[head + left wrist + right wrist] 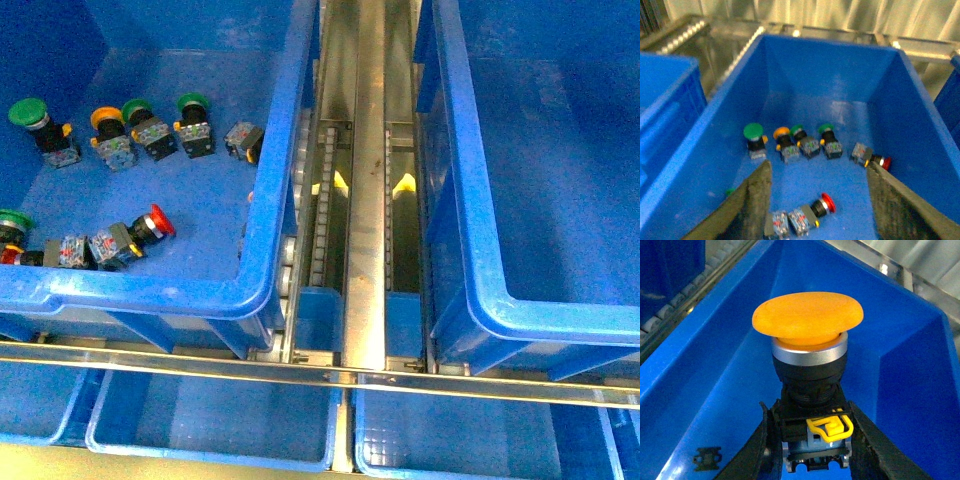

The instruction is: Pick red and yellow buttons and place in box

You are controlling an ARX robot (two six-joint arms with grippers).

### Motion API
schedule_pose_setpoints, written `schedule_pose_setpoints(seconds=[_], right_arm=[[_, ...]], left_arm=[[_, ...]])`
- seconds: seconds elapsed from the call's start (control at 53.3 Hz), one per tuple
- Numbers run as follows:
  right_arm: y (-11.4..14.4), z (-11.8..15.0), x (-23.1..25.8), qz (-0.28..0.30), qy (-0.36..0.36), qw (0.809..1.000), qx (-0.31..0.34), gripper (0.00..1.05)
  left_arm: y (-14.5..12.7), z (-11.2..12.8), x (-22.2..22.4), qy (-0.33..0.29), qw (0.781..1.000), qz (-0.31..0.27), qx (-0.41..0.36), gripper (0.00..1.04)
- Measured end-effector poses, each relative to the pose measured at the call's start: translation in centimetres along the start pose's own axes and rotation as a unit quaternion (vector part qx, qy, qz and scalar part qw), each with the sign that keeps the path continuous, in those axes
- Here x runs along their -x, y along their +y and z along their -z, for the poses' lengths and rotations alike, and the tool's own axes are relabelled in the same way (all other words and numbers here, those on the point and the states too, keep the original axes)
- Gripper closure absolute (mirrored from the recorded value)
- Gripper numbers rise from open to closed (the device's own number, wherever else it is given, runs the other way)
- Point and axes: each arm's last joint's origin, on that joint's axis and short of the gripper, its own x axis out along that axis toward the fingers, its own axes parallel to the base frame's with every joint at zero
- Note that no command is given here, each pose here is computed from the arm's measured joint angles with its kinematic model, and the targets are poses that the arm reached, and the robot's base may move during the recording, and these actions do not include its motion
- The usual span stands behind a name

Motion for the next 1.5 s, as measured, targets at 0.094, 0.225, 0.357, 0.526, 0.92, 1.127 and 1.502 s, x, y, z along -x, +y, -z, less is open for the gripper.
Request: schedule_pose_setpoints(seconds=[0.094,0.225,0.357,0.526,0.92,1.127,1.502], right_arm=[[0.2,0.1,0.8,0.009,0.011,1.000,-0.015,0.78],[0.8,0.2,1.2,0.013,0.028,0.999,-0.030,0.78],[1.5,0.0,1.3,0.017,0.033,0.998,-0.042,0.78],[1.8,-0.3,0.8,0.034,0.039,0.997,-0.050,0.78],[3.1,-1.2,0.2,0.059,0.037,0.995,-0.067,0.78],[3.6,-1.2,0.4,0.068,0.035,0.994,-0.076,0.78],[3.9,-0.7,0.8,0.070,0.040,0.993,-0.082,0.78]], left_arm=[[0.4,-0.2,0.7,-0.013,1.000,-0.003,-0.014,0.64],[0.9,0.8,1.6,-0.012,1.000,-0.004,-0.023,0.87],[2.1,1.0,2.6,-0.008,1.000,-0.008,-0.027,1.02],[2.1,0.6,3.3,-0.014,1.000,-0.004,-0.027,1.02],[2.1,0.3,4.9,-0.021,0.999,-0.003,-0.028,1.02],[2.1,0.2,5.6,-0.021,0.999,-0.003,-0.028,1.02],[2.1,0.8,7.0,-0.004,1.000,-0.004,-0.029,1.02]])
